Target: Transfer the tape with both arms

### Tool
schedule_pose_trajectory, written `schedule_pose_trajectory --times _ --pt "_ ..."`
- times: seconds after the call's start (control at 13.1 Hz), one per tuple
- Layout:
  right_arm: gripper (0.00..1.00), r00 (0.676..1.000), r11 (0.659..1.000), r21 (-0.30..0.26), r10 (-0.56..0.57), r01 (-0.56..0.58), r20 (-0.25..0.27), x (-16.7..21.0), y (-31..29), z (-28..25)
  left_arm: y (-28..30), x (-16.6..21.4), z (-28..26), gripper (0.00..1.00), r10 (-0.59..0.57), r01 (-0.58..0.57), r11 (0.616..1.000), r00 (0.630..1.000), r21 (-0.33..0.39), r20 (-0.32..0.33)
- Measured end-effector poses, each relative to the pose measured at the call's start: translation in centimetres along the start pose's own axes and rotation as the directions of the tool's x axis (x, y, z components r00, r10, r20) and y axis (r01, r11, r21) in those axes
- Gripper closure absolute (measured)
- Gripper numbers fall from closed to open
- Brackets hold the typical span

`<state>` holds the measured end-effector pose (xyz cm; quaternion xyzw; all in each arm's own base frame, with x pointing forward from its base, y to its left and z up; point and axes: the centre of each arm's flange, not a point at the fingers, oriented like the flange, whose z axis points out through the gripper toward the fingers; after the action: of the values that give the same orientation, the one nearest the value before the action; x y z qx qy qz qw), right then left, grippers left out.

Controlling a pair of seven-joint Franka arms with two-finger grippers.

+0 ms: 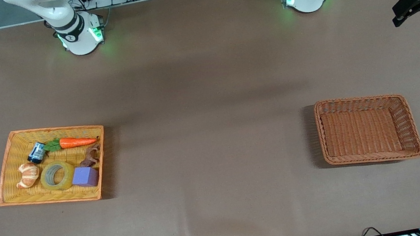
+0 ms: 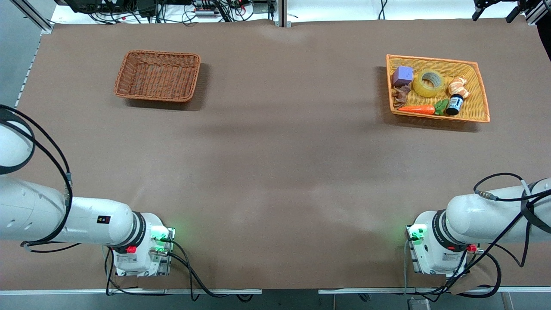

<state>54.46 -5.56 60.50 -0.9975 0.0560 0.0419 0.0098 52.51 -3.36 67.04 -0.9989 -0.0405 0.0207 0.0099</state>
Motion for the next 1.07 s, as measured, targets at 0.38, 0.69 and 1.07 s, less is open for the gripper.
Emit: schedule_pose_trajectory --times 0.38,0.69,1.07 --pt "0.0 1.0 1.0 0.0 0.003 -0.003 0.004 0.0 0.2 0.1 0.3 0.0 0.0 0.0 0.004 -0.004 1.0 1.0 0.0 0.0" --pt "0.0 1.0 1.0 0.0 0.003 -0.003 0.006 0.1 0.2 0.2 0.3 -0.1 0.0 0.0 0.005 -0.005 1.0 1.0 0.001 0.002" --pt "0.0 1.0 1.0 -0.002 -0.001 0.001 0.021 1.3 0.2 2.0 0.2 0.0 0.2 0.0 0.004 -0.004 1.0 1.0 0.002 0.008"
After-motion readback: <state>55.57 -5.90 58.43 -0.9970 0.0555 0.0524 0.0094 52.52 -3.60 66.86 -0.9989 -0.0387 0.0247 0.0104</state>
